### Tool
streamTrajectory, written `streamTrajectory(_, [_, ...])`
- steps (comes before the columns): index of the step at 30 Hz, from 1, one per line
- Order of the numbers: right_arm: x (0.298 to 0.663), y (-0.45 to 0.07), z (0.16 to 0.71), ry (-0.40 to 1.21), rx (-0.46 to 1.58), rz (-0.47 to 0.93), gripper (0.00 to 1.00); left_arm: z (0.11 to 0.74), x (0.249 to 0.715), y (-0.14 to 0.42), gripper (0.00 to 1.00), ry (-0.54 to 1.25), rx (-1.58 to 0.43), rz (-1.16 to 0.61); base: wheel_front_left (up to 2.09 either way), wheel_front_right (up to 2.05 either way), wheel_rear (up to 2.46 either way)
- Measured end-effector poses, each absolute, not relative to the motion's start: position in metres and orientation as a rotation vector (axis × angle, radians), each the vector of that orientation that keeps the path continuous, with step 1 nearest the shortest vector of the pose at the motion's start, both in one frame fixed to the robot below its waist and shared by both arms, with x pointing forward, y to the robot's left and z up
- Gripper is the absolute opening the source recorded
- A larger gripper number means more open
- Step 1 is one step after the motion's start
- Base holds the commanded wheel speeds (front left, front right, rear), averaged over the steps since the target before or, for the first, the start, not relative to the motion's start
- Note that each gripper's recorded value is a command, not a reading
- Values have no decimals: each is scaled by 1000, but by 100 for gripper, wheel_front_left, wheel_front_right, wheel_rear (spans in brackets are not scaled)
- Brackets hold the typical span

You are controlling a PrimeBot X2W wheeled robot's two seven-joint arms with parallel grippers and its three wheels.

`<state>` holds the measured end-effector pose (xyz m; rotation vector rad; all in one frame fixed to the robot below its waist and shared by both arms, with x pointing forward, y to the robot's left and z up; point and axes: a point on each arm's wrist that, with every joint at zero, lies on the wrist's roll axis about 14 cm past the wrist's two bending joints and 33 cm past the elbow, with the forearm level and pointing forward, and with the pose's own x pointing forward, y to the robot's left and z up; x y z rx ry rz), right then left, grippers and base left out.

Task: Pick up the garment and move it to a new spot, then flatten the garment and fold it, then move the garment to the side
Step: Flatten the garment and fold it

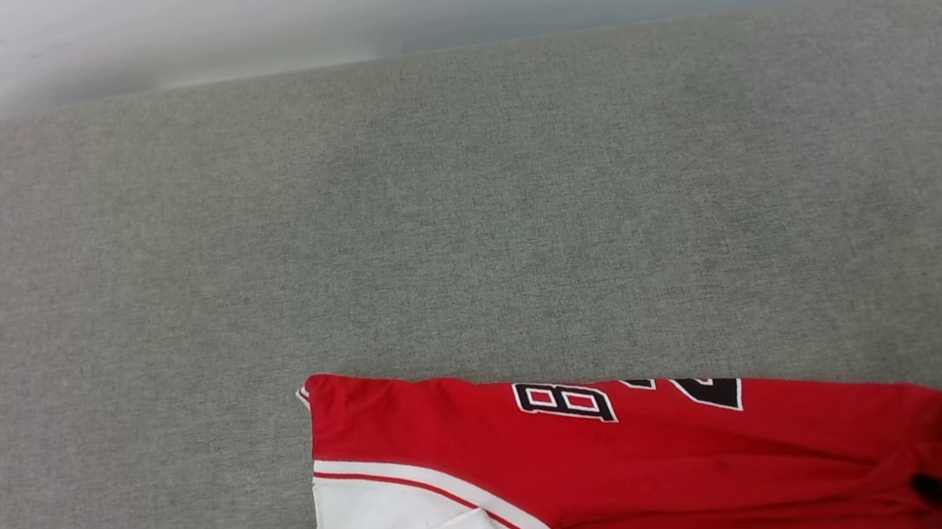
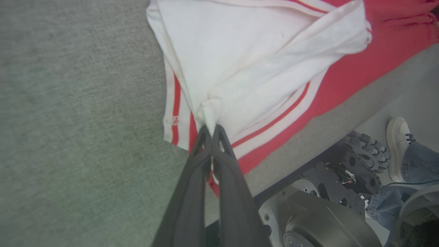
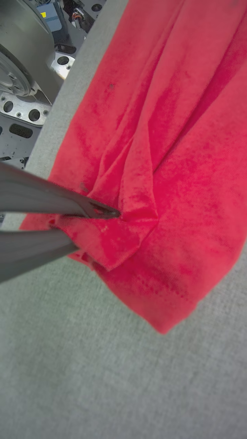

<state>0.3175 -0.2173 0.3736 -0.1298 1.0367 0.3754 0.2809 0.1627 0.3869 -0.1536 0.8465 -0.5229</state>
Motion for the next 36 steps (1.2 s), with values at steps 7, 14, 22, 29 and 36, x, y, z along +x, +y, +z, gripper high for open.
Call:
streamTrajectory(7, [314,-217,375,1027,-83,362,100,389,282,160,100,806,-152,-519,0,0,0])
streamTrajectory(14, [332,-212,415,876,35,336,100,427,307,157,100,581,-161,-497,0,0,0])
streamTrajectory(22, [348,-215,460,665,206,234,100,499,347,174,100,188,-229,-334,0,0,0])
streamTrajectory(29, [335,-219,445,661,318,119,100,539,362,202,100,-48,-248,-130,0,0,0])
streamTrajectory(36, [321,-238,416,741,355,-23,100,566,356,222,100,-216,-91,17,0,0,0])
